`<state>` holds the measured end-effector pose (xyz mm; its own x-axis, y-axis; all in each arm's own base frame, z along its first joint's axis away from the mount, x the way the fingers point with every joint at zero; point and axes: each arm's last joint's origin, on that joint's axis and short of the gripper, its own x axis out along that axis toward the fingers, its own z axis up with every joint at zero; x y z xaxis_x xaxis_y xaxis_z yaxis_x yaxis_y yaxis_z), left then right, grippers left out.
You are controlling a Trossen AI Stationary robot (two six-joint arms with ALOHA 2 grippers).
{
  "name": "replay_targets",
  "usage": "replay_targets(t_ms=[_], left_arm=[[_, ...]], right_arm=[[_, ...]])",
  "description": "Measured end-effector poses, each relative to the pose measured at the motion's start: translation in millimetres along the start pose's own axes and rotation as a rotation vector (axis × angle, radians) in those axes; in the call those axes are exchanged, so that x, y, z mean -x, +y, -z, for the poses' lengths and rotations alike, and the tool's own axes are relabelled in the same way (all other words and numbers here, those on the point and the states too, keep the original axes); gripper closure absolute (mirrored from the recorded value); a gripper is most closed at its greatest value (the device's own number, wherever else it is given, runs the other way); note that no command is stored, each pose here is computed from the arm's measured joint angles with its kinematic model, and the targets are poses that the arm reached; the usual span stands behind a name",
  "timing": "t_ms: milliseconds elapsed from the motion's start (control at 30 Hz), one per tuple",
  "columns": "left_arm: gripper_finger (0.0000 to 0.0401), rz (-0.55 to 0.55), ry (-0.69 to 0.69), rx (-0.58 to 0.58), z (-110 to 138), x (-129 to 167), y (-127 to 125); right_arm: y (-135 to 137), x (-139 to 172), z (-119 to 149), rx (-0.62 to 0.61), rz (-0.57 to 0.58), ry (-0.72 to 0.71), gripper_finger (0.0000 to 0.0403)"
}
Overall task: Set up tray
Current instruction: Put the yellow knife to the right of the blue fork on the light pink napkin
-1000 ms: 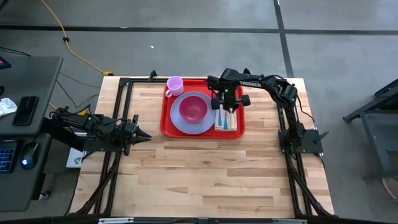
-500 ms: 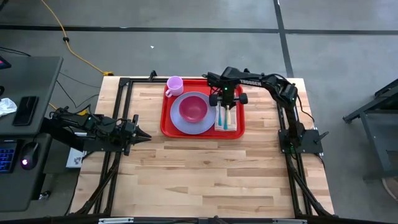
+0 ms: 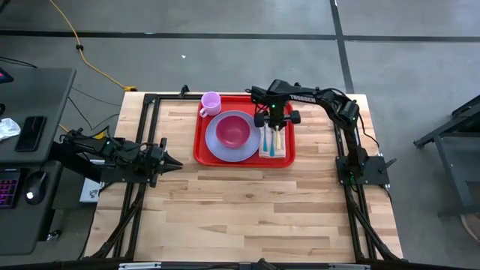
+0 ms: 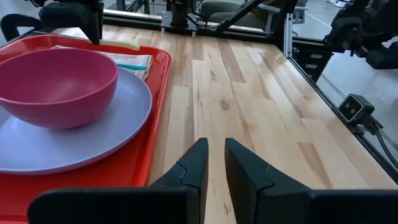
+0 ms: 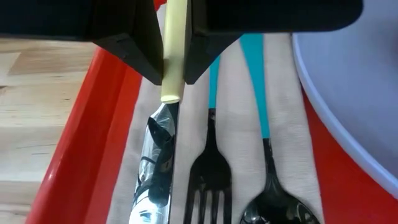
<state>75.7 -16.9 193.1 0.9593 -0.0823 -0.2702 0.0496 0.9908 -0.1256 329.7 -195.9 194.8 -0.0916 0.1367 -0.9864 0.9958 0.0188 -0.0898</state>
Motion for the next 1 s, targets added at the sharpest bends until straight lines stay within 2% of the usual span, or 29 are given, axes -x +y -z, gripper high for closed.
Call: replay_targets(t_ms=[767, 1000], left_arm=[[0.0316, -0.003, -0.001, 0.000, -0.1, 0.0, 0.1], [0.0316, -0.003, 0.000, 0.000, 0.1, 0.0, 0.1]], right_arm=[[-3.3, -0.2, -5.5, 0.006, 0.015, -0.021, 0.0368], [-9.4, -31.4, -1.0, -0.007, 0.035, 0.045, 0.0369]])
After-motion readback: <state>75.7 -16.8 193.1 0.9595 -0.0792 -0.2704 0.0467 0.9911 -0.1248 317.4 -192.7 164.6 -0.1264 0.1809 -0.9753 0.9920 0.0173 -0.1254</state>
